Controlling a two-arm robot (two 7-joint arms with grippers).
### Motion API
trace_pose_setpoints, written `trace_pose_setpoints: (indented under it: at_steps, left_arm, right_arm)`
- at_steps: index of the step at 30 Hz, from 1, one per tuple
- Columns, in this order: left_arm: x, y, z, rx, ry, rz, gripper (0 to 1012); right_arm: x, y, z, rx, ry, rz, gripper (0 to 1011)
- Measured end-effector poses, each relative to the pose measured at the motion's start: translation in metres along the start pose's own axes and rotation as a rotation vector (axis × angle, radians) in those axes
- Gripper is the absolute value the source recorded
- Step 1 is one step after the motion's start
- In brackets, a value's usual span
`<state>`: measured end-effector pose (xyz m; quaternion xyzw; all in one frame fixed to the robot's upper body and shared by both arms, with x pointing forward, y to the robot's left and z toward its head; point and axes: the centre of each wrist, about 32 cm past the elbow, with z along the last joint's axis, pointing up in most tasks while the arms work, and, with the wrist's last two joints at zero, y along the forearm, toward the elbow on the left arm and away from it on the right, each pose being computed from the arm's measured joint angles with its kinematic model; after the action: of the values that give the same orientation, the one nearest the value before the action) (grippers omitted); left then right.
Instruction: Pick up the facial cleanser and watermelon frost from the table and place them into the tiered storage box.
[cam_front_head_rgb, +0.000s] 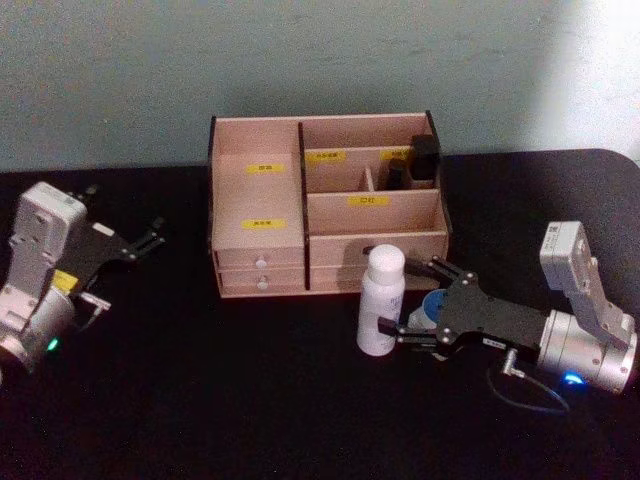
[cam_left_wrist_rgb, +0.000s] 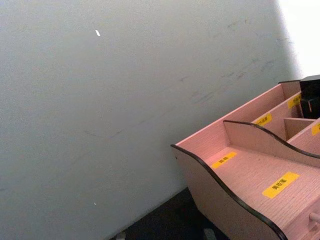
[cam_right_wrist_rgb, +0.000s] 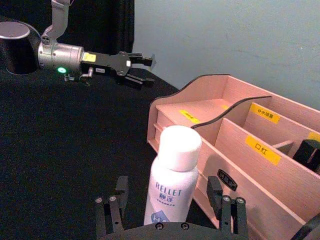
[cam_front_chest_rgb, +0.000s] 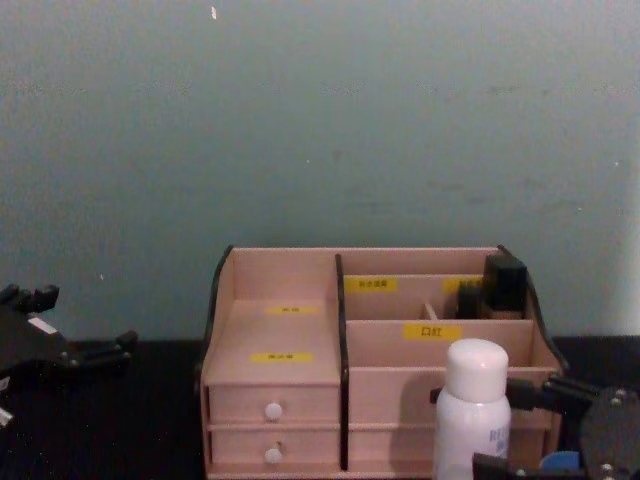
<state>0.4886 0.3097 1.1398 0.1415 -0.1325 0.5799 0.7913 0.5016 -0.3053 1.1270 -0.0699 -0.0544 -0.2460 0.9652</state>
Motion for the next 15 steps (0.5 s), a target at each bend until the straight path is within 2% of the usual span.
trace_pose_setpoints:
  at_steps: [15]
  left_arm:
    - [0.0000, 0.0000, 0.0000, 0.000, 0.000, 0.000, 1001]
  right_arm:
    - [0.010, 0.012, -0.002, 0.004, 0.007, 0.026, 1003]
